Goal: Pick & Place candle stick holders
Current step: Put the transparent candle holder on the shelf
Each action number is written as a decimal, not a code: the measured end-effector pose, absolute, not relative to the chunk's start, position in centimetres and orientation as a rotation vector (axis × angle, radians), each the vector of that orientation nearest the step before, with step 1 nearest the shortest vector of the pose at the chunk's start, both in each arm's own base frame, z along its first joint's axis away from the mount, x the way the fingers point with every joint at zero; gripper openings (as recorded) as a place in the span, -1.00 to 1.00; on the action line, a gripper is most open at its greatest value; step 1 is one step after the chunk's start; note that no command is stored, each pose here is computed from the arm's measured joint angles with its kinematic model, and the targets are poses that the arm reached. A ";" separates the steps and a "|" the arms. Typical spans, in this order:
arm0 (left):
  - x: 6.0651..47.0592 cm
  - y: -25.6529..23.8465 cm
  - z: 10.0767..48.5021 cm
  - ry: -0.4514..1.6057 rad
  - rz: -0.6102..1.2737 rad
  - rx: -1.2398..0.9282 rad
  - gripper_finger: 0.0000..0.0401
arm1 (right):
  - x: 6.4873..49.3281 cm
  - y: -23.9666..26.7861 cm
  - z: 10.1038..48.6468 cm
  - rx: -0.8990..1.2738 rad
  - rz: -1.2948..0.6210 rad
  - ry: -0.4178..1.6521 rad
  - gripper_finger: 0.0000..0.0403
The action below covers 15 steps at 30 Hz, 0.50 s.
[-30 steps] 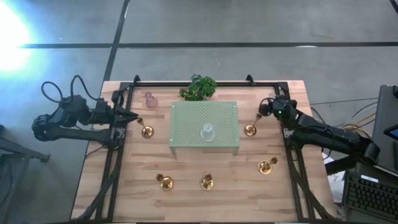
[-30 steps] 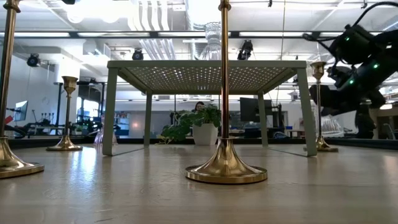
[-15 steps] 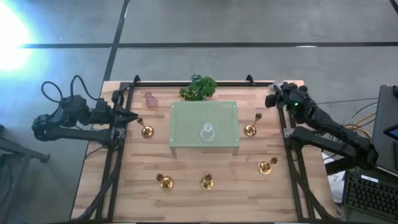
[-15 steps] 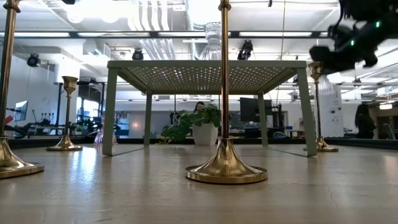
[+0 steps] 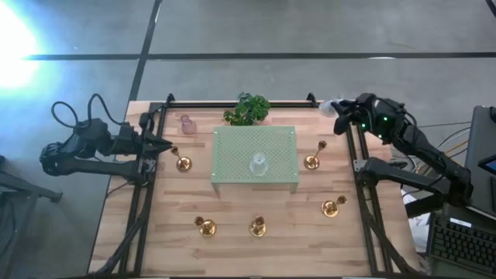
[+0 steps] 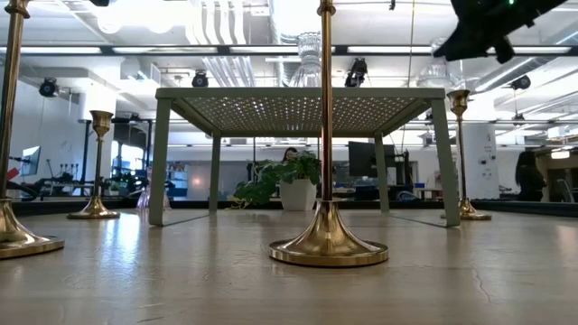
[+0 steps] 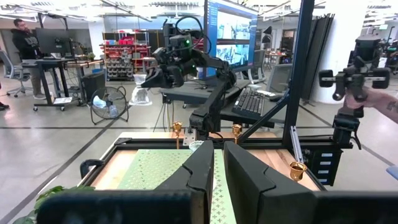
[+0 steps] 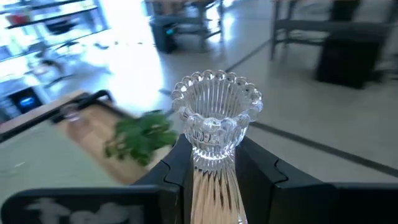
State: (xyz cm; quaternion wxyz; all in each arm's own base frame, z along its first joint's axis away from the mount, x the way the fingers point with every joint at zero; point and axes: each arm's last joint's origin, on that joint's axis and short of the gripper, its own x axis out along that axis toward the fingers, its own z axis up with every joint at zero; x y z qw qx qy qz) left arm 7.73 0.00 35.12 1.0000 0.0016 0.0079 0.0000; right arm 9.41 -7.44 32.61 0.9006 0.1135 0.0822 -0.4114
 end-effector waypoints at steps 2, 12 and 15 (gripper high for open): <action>7.7 0.0 35.1 0.016 0.000 0.003 -0.77 | 10.1 -7.5 32.7 0.241 -0.806 0.190 -0.60; 7.7 0.0 35.1 0.016 0.000 0.003 -0.77 | 14.8 -6.6 32.1 0.219 -0.584 0.244 -0.60; 7.7 0.0 35.1 0.016 0.000 0.003 -0.77 | 16.3 -6.1 32.2 0.194 -0.525 0.240 -0.60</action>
